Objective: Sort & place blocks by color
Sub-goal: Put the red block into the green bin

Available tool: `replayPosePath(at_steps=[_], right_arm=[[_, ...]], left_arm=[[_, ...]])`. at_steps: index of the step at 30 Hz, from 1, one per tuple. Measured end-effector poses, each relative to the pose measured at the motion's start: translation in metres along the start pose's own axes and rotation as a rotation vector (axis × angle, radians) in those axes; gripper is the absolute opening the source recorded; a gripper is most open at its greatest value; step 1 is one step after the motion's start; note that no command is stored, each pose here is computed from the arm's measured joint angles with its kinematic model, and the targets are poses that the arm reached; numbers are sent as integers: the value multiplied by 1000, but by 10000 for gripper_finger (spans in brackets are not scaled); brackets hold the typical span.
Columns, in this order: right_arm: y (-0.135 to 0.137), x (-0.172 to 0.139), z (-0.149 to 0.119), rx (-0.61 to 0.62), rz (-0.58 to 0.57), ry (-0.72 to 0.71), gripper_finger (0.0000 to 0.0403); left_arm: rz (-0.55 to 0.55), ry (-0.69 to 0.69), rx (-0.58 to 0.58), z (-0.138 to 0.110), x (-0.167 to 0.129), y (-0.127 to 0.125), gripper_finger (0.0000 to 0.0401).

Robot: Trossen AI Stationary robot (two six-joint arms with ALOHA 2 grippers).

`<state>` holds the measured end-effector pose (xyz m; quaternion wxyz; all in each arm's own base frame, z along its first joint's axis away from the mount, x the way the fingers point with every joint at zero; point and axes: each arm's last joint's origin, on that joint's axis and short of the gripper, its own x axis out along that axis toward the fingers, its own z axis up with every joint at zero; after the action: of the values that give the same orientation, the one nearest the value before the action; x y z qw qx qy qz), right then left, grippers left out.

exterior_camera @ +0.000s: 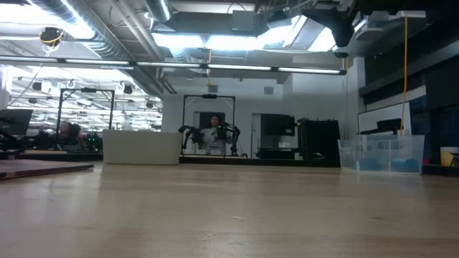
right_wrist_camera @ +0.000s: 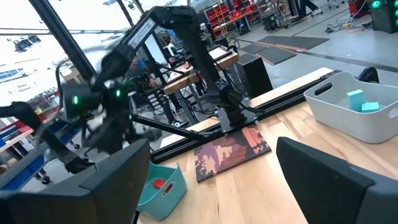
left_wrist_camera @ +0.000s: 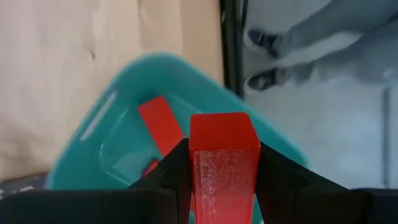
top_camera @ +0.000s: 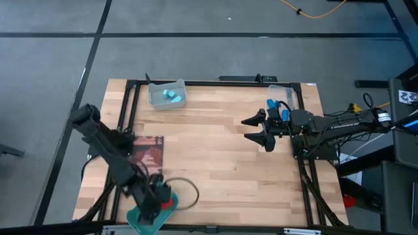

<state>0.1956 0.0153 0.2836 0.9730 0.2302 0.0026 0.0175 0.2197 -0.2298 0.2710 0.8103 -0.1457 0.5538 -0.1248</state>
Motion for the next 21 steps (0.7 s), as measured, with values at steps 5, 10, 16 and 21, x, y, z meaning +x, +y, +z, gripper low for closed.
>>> replayPosePath(at_steps=[5, 10, 16, 21], right_arm=[[0, 0, -1, -1, -3, 5, 351], [0, 0, 0, 1, -3, 5, 351], [0, 0, 0, 1, -3, 5, 351], [0, 0, -1, 1, -3, 5, 351]], left_arm=[[104, 93, 10, -4, 44, 3, 120], [214, 192, 37, -5, 73, 18, 120], [265, 230, 83, 1, 82, 31, 120], [300, 219, 123, 12, 80, 44, 120]])
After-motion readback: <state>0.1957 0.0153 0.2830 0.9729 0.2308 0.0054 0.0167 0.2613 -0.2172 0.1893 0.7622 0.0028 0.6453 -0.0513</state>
